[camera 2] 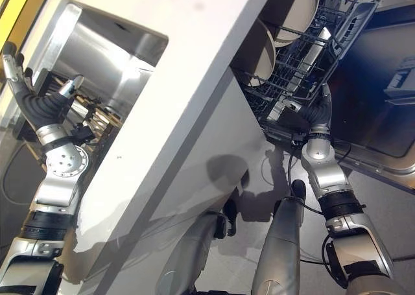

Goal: Pick up plates and place into dishwasher.

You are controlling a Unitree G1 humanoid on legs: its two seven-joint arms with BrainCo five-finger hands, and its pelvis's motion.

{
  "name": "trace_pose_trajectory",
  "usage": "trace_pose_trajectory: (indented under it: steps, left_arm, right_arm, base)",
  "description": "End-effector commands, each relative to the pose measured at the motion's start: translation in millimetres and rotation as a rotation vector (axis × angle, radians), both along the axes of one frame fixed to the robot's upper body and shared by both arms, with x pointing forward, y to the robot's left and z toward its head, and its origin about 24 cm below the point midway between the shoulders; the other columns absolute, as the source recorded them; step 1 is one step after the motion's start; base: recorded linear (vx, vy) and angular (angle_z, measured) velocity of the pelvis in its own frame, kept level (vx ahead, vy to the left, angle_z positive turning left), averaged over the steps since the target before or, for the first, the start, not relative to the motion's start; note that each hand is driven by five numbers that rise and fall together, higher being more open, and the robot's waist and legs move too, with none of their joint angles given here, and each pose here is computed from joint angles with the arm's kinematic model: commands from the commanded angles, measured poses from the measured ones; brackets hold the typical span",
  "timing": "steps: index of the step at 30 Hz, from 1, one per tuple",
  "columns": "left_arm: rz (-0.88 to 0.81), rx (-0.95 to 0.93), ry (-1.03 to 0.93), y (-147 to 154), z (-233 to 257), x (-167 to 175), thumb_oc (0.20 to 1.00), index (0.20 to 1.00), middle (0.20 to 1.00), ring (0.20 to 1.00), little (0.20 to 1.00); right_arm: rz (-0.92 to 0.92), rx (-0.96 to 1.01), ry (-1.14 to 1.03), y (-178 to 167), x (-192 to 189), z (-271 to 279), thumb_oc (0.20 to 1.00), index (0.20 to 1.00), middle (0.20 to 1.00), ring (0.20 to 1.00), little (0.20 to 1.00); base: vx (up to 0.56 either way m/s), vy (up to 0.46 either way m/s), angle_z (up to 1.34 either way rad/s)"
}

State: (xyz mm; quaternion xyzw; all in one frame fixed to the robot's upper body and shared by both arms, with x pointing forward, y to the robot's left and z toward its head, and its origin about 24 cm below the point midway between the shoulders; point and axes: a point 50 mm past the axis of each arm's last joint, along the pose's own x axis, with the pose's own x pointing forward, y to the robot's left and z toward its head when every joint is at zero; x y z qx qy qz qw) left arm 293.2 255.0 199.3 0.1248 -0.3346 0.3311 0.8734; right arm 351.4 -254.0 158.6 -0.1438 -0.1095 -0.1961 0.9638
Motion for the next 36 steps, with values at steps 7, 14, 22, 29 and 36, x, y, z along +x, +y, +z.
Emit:
trace_pose_trajectory:
  steps: [7,14,22,29,36]
  left_arm:
    - [0.019,-0.022,-0.011,9.2,-4.7,-14.7,1.0,1.0,1.0,1.0,1.0]
    - [0.004,-0.025,-0.016,7.3,-3.1,-16.3,1.0,1.0,1.0,1.0,1.0]
    - [-0.007,-0.018,-0.02,7.3,0.3,-17.3,1.0,1.0,1.0,1.0,1.0]
    - [-0.016,-0.013,-0.029,6.2,3.9,-16.7,1.0,1.0,1.0,1.0,1.0]
    - [-0.025,-0.009,-0.043,5.5,8.6,-15.6,1.0,1.0,1.0,1.0,1.0]
  right_arm:
    - [0.177,-0.094,-0.343,40.6,9.9,105.5,1.0,1.0,1.0,1.0,1.0]
    - [0.226,-0.11,-0.374,47.4,14.5,125.4,1.0,1.0,1.0,1.0,1.0]
    - [0.266,-0.128,-0.382,58.4,19.1,136.9,1.0,1.0,1.0,1.0,1.0]
    - [0.253,-0.123,-0.387,57.8,20.3,138.7,1.0,1.0,1.0,1.0,1.0]
    - [0.167,-0.094,-0.383,43.3,18.6,130.5,1.0,1.0,1.0,1.0,1.0]
  base:
    - [0.03,0.005,0.14]
    - [0.0,-0.006,0.11]
    - [-0.01,-0.013,0.13]
    - [-0.04,-0.022,0.08]
    - [-0.05,-0.028,-0.01]
